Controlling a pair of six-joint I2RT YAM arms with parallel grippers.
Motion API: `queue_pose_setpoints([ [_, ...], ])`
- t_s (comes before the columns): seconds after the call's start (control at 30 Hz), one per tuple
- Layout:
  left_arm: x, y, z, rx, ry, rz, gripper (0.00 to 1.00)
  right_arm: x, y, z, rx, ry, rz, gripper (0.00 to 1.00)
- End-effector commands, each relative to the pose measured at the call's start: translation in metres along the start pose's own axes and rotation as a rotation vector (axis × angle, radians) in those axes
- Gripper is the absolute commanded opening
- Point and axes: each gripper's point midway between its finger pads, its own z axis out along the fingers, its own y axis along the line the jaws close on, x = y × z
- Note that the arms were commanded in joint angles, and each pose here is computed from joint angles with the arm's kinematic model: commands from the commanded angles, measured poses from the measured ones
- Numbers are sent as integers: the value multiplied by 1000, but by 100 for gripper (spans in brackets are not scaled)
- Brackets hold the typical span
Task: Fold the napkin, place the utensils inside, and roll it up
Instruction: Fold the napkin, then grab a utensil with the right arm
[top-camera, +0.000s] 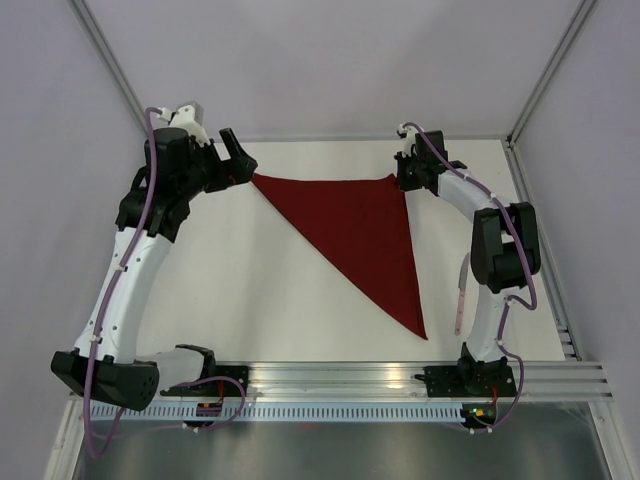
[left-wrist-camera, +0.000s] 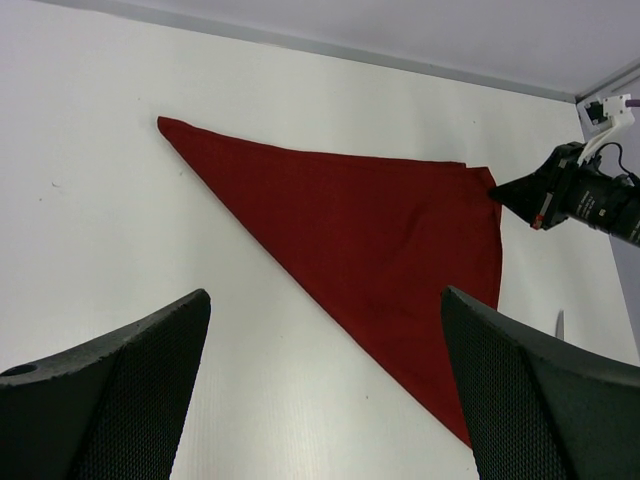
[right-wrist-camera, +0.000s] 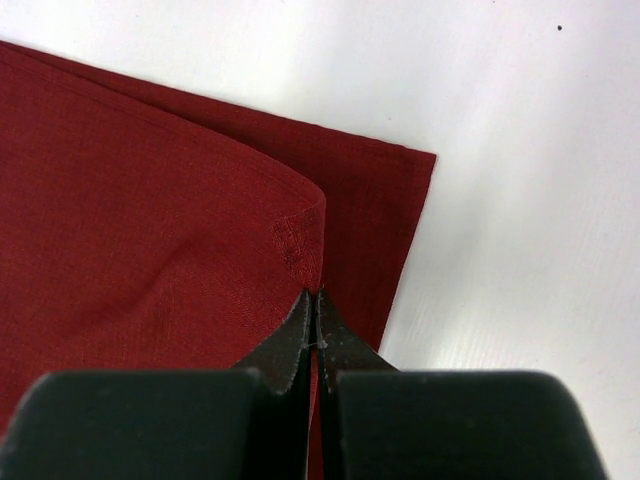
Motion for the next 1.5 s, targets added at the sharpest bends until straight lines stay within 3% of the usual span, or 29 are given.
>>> queue_pose_setpoints([
  [0.0, 1, -5, 3, 36, -8, -21, 100, -14, -12, 4, 39, -27, 2, 0],
  [0.3, 12, -5, 8, 55, 11, -11, 100, -4, -25, 21, 78, 7, -32, 3],
  [0.37, 14, -6, 9, 66, 14, -7, 100, -4, -30, 25, 97, 12, -32, 13],
  [0.4, 16, -6, 9, 68, 14, -6, 100, -5, -33, 25, 110, 11, -32, 27],
  [0.5, 22, -6, 9, 82, 20, -3, 100, -11, -44, 27, 141, 11, -27, 53],
  [0.6, 29, -7, 8, 101, 28, -4, 100, -21, -59, 18, 166, 11, -9, 60],
  [0.77, 41, -11, -6, 147, 21, -20, 100, -3, -81, -40, 184, 100, 28, 61],
  [0.9, 53, -14, -18, 188, -2, -55, 100, 46, -86, -105, 206, 193, -7, 60],
  [0.93, 54, -16, -25, 210, -13, -58, 100, 83, -93, -117, 209, 288, 15, 60],
  [1.07, 76, -12, -27, 224, 2, -82, 100, 136, -102, -168, 201, 423, -25, 60],
  [1.3, 88, -16, -27, 279, 0, -97, 100, 216, -90, -199, 106, 694, -77, 62],
  [1.47, 94, -16, -26, 287, 3, -103, 100, 248, -84, -200, 52, 792, -96, 62],
])
